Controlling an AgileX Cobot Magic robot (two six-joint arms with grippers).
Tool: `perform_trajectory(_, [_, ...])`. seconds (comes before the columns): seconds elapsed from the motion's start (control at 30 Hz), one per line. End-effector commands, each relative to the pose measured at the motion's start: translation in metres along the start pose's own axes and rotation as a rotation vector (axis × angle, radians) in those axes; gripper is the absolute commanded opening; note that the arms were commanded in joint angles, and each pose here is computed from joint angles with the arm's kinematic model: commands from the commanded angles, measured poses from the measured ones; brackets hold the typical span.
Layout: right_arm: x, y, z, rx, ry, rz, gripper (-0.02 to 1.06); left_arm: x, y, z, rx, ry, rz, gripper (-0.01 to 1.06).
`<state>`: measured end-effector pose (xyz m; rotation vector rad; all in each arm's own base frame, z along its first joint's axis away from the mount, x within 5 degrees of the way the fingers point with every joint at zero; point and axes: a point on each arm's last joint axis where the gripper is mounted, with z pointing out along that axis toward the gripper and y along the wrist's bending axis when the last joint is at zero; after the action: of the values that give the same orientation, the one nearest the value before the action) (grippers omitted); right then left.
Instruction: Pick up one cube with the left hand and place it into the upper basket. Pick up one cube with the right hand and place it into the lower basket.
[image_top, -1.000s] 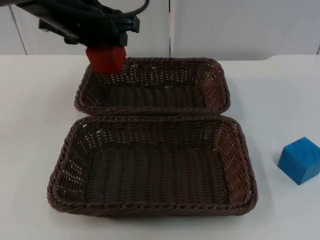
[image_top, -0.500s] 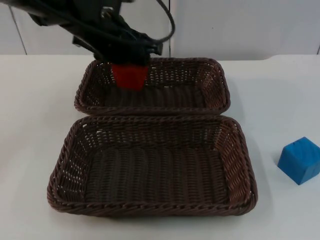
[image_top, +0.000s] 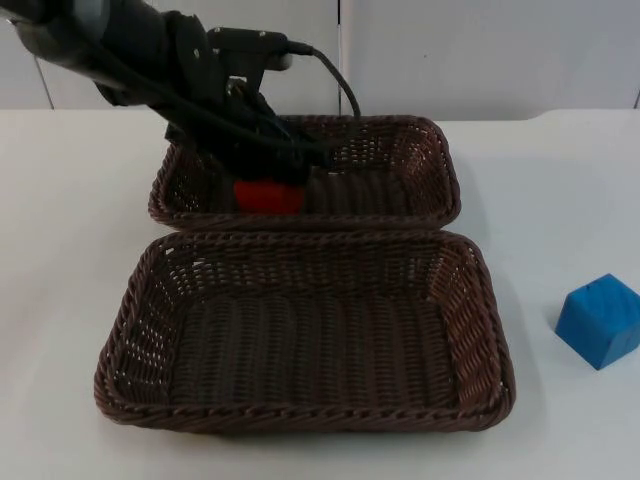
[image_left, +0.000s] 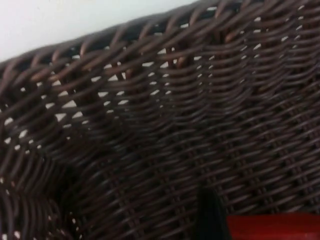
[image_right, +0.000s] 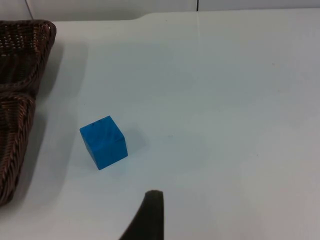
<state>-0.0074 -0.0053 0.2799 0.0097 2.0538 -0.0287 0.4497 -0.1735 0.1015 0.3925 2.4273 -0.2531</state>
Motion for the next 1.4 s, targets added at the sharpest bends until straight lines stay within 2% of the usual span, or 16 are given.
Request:
perform_trajectory(0.0, [0.0, 0.0, 0.0, 0.007, -0.008, -0.008, 0.85, -0.002, -0.002, -0.001, 0.005, -0.009, -0.01, 0.0])
perform_trajectory(0.07, [0.0, 0.0, 0.0, 0.007, -0.008, -0.008, 0.85, -0.003, -0.002, -0.001, 0.007, -0.01, -0.017, 0.01])
perform_trajectory(0.17, [0.0, 0.0, 0.0, 0.007, -0.008, -0.008, 0.85, -0.003, -0.002, -0.001, 0.008, -0.011, -0.024, 0.18])
perform_trajectory(0.2, [0.0, 0.0, 0.0, 0.007, -0.008, -0.008, 0.85, -0.003, -0.002, -0.001, 0.009, -0.01, -0.024, 0.35])
perform_trajectory(0.23, [0.0, 0.0, 0.0, 0.007, -0.008, -0.008, 0.85, -0.003, -0.002, -0.001, 0.009, -0.01, -0.024, 0.35])
perform_trajectory(0.33, [0.0, 0.0, 0.0, 0.007, -0.008, -0.008, 0.85, -0.004, -0.003, -0.003, 0.013, -0.007, -0.036, 0.78])
perform_trajectory(0.37, [0.0, 0.0, 0.0, 0.007, -0.008, -0.008, 0.85, -0.003, -0.003, -0.003, 0.014, -0.003, -0.036, 0.86])
perform_trajectory(0.4, [0.0, 0.0, 0.0, 0.007, -0.008, -0.008, 0.85, -0.005, -0.004, -0.006, 0.017, -0.001, -0.033, 1.01])
perform_trajectory(0.47, [0.0, 0.0, 0.0, 0.007, -0.008, -0.008, 0.85, -0.009, -0.004, -0.011, 0.02, -0.01, -0.036, 1.05])
perform_trajectory(0.67, [0.0, -0.001, 0.0, 0.01, -0.008, -0.01, 0.85, -0.035, -0.009, -0.049, 0.038, -0.066, -0.026, 1.05])
perform_trajectory(0.83, [0.0, -0.001, 0.0, 0.01, -0.008, -0.01, 0.85, -0.063, -0.016, -0.106, 0.067, -0.128, -0.012, 1.05])
perform_trajectory(1.0, [0.0, -0.001, 0.0, 0.01, -0.008, -0.01, 0.85, -0.078, -0.022, -0.15, 0.093, -0.172, -0.008, 1.05])
perform_trajectory(1.17, [0.0, -0.001, 0.0, 0.01, -0.008, -0.01, 0.85, -0.086, -0.024, -0.18, 0.1, -0.219, -0.001, 1.05])
perform_trajectory(1.37, [0.0, -0.001, 0.0, 0.01, -0.008, -0.01, 0.85, -0.082, -0.024, -0.198, 0.1, -0.239, -0.029, 1.05])
